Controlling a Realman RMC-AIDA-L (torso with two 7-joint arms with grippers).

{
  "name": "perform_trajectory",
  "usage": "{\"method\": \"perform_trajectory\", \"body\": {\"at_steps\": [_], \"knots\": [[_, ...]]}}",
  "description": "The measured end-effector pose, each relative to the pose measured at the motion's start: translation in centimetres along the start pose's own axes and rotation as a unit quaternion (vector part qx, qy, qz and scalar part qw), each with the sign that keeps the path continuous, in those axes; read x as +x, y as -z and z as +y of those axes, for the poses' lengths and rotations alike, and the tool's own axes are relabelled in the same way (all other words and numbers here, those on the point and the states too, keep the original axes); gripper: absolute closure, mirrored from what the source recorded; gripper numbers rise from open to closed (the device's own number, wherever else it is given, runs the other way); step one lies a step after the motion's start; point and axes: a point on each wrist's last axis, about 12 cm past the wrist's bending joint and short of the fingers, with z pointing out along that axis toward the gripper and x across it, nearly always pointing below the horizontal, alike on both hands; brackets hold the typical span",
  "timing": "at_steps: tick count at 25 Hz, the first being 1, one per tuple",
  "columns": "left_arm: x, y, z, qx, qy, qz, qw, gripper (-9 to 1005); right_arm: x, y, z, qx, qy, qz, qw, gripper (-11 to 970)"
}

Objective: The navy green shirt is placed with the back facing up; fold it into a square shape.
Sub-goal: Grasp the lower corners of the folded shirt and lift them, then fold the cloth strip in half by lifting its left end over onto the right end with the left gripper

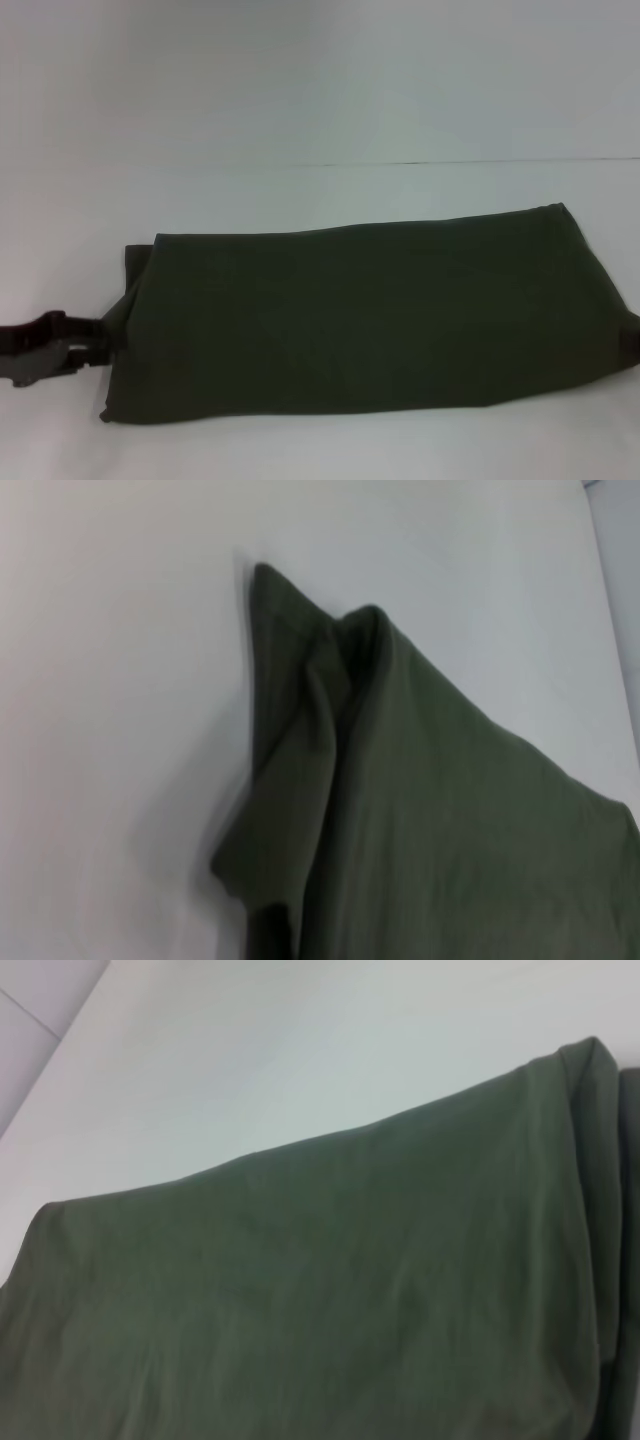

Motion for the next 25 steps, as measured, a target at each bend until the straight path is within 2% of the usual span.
{"method": "perform_trajectory", "body": {"at_steps": [2,8,13,16,19,20,24,25], "knots": [[-0.4,0.5,0.0,0.005,0.001,-0.015,1.0,651,-0.7,0.6,-0.1,0.006,0.001,-0.02,1.0,654],[-1.8,1.5,-1.1,0.063,-0.04,-0.084,0.994,518,-3.9,2.0,-0.3,0.027,0.013,-0.099,0.995,402],[-2.3,0.8,-2.1,0.093,-0.073,-0.098,0.988,408,-6.1,1.6,0.4,0.011,0.048,-0.185,0.982,306],[-2.1,0.2,-2.3,0.087,-0.073,-0.073,0.991,182,-6.0,1.2,1.1,-0.024,0.088,-0.218,0.972,248],[-2.0,0.0,-2.4,0.081,-0.065,-0.06,0.993,117,-5.2,0.9,2.1,-0.063,0.155,-0.223,0.96,190],[-1.8,-0.1,-2.1,0.067,-0.034,-0.046,0.996,96,-4.9,0.9,2.3,-0.072,0.176,-0.223,0.956,158],[-1.5,-0.1,-1.7,0.054,0.021,-0.028,0.998,95,-3.8,1.0,2.6,-0.087,0.231,-0.212,0.946,29],[-1.2,0.1,-1.5,0.051,0.038,-0.023,0.998,95,-3.6,0.9,2.7,-0.09,0.241,-0.208,0.944,29]]}}
